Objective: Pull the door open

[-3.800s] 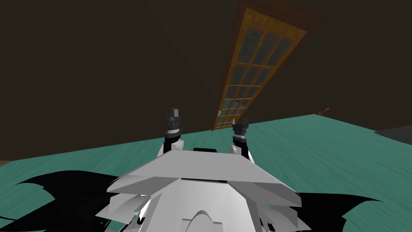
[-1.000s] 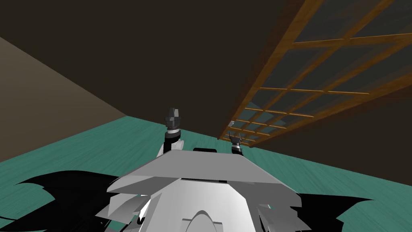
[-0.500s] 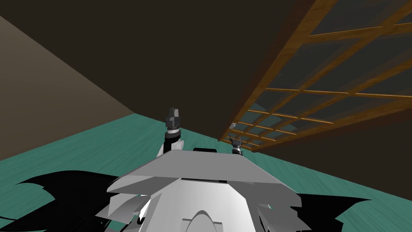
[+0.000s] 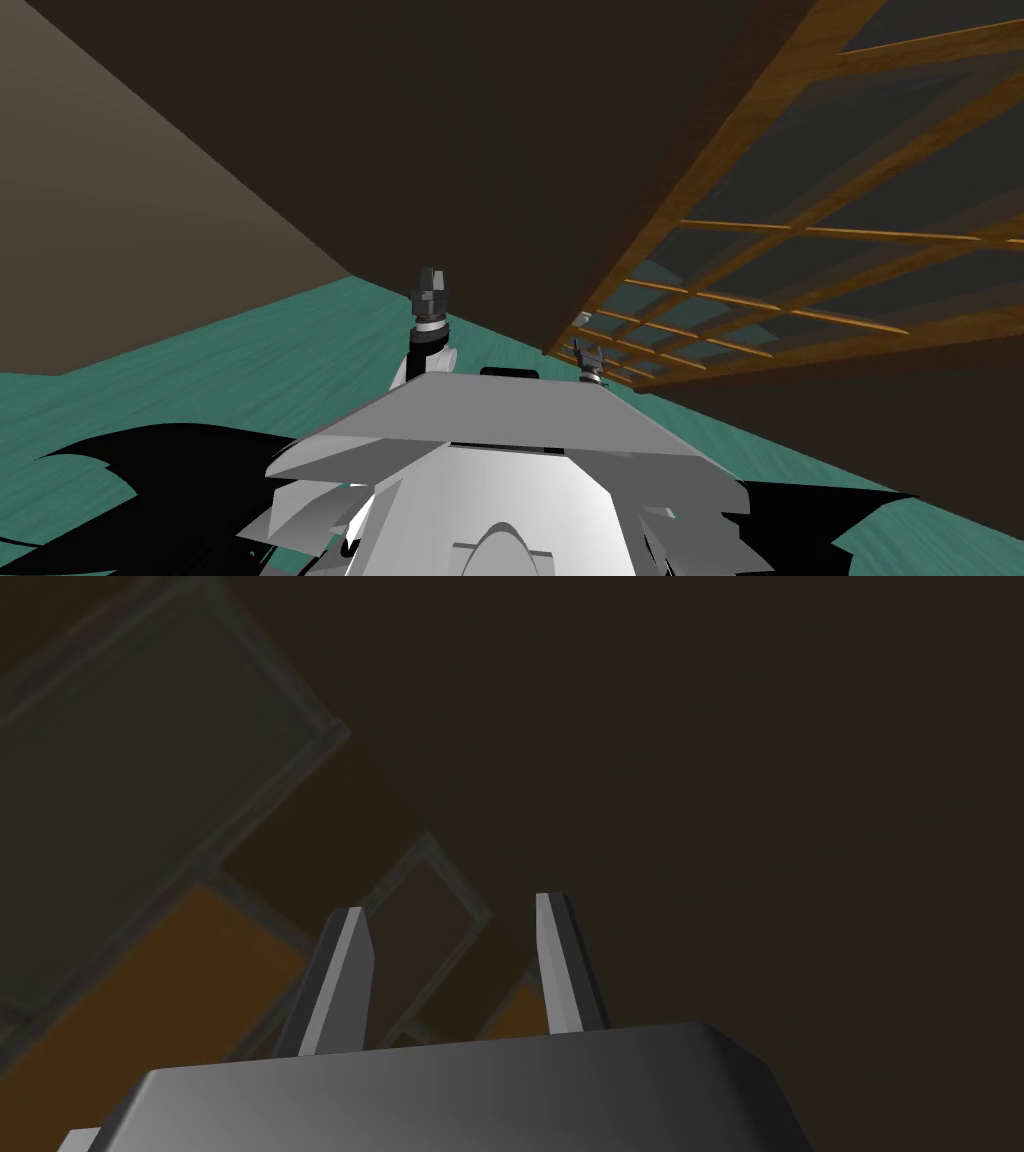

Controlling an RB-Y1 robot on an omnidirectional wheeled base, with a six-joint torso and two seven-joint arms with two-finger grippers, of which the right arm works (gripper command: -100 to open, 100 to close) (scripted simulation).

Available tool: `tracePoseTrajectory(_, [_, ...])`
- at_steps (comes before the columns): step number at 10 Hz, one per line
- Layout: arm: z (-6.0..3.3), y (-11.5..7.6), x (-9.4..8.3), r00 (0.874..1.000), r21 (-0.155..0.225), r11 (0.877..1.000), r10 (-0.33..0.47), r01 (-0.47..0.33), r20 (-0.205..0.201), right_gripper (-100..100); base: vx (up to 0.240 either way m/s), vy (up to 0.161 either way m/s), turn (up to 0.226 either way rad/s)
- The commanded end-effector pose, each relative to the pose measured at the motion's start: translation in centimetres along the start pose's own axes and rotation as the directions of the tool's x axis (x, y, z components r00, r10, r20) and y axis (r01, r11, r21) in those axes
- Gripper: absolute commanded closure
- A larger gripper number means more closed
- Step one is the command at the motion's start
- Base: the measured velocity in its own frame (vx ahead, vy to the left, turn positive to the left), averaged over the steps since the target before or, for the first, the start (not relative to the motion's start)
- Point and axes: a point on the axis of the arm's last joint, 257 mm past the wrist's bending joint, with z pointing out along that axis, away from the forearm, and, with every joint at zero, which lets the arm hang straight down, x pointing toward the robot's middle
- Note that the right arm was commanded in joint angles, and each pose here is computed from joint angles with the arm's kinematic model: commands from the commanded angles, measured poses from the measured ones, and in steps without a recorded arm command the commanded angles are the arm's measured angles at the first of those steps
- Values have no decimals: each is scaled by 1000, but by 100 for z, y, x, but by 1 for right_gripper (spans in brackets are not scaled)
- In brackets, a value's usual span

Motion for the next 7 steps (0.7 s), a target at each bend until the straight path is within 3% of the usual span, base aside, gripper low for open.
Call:
tracePoseTrajectory(1, [-39,78,-98,999,-10,1000,28,-28,17,-100,34,-62,114])
tracePoseTrajectory(7, [-176,266,-323,993,-45,994,98,-95,62,-100,29,-53,86])
